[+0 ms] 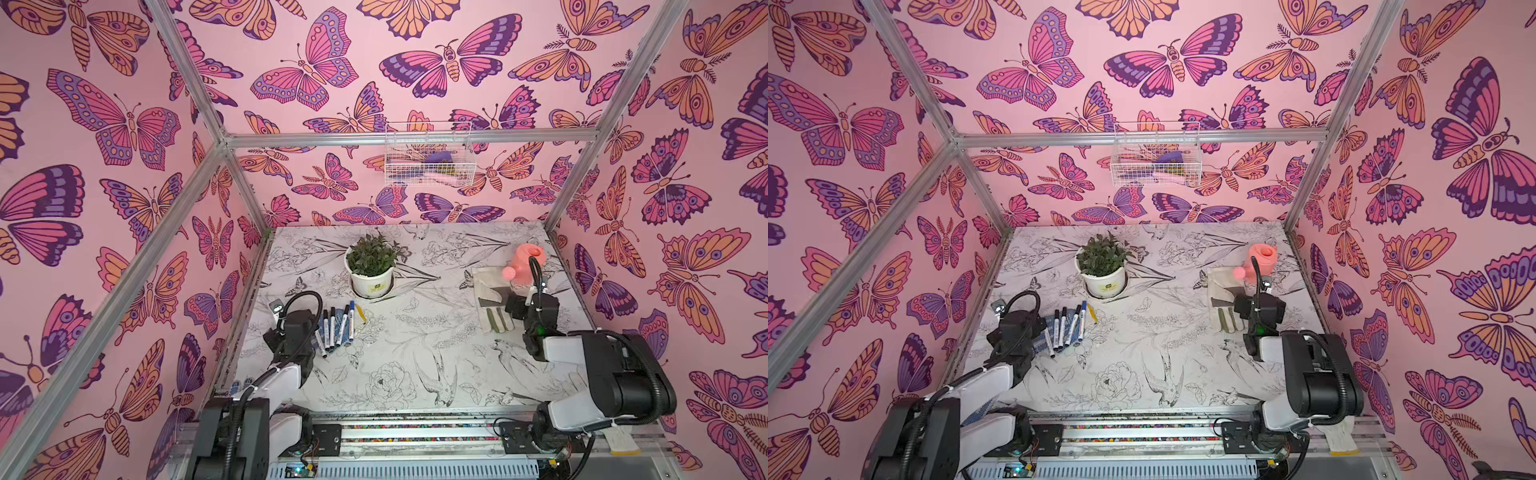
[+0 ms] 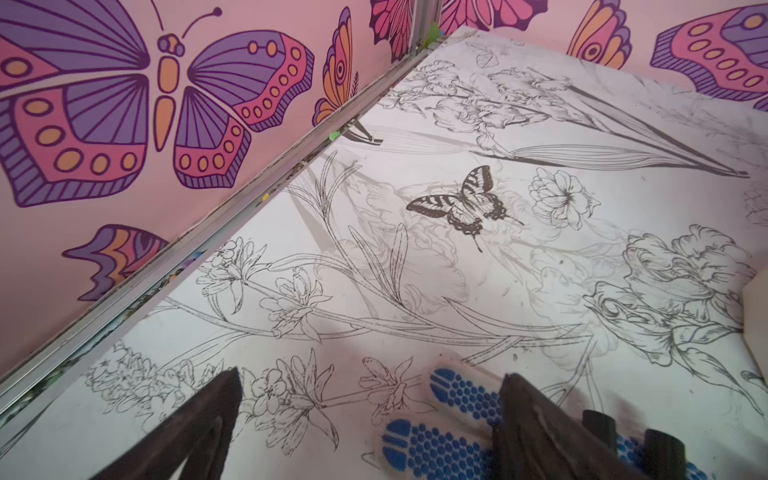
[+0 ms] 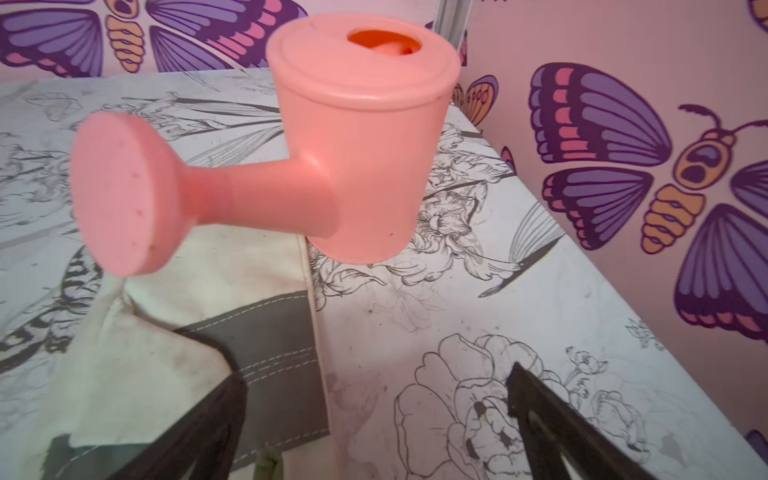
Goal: Insert the pens into the pen caps
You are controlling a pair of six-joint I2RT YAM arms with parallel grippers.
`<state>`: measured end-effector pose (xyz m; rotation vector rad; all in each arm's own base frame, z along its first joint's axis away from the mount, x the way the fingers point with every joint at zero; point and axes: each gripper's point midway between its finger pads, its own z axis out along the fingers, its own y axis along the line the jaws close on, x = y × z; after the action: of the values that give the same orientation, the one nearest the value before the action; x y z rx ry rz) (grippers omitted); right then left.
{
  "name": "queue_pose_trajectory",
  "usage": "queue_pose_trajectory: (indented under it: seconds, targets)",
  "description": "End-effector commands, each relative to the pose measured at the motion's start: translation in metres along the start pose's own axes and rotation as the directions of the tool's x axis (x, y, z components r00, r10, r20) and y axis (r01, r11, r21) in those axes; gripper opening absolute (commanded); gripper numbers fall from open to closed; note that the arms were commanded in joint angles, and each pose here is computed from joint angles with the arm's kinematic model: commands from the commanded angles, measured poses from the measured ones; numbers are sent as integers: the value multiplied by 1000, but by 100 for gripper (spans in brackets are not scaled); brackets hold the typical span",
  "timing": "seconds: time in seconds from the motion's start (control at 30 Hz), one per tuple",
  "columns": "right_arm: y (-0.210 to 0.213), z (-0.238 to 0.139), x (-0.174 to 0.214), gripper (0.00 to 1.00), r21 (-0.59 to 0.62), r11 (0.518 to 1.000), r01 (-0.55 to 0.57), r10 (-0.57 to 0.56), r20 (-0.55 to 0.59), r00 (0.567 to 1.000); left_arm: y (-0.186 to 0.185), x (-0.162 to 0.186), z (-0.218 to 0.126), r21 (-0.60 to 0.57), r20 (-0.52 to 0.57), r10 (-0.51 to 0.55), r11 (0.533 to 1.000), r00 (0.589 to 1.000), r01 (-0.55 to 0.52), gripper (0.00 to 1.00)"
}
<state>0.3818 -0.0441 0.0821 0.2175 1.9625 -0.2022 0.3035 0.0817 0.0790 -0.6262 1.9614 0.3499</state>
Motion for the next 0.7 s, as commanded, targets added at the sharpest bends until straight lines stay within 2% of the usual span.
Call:
queue_pose_trajectory:
  seconds: [0.0,0.1,0.13,0.2,0.23,0.3,0.37,0.4,0.43,0.47,0.5,0.57,0.67]
  targets:
    - [27,-2,-16,99,-115,993,-4,12,65,998,-24,-40,0,110,145,-13,994,989,-3,99]
    - [27,-2,-14,99,-110,994,-1,4,25,1000,-45,-52,-1,196,216,47,976,975,-90,99]
    - [27,-2,-15,99,-112,994,-1,5,33,999,-49,-41,4,213,198,87,968,976,-130,99]
    - [27,-2,-14,99,-112,994,-1,4,31,1000,-52,-41,7,234,268,47,966,962,-112,99]
    - [27,-2,-14,99,-112,994,-1,4,30,1000,-60,-39,5,271,298,74,949,952,-159,99]
    - [27,-2,-14,99,-113,994,-1,4,30,1000,-80,-21,0,378,252,148,895,956,-238,99]
    - [27,-2,-14,99,-112,994,-1,5,31,1000,-88,-22,12,374,292,158,889,943,-265,99]
    - [27,-2,-14,99,-112,994,-1,5,31,999,-89,-20,16,372,246,177,891,953,-262,99]
    - [26,-2,-14,99,-112,994,0,4,30,1000,-85,-12,24,349,132,205,906,970,-239,99]
    - [27,-2,-14,99,-112,994,-1,5,31,1000,-85,-27,34,309,138,170,929,976,-205,98]
    - [27,-1,-14,99,-112,994,-1,4,30,1000,-90,-34,31,302,216,180,922,960,-241,98]
    - [26,-2,-14,99,-112,994,-2,5,30,1000,-94,-26,27,334,187,207,906,960,-260,98]
    - [27,-2,-14,99,-113,994,-2,5,32,999,-115,-23,20,430,237,250,840,939,-332,98]
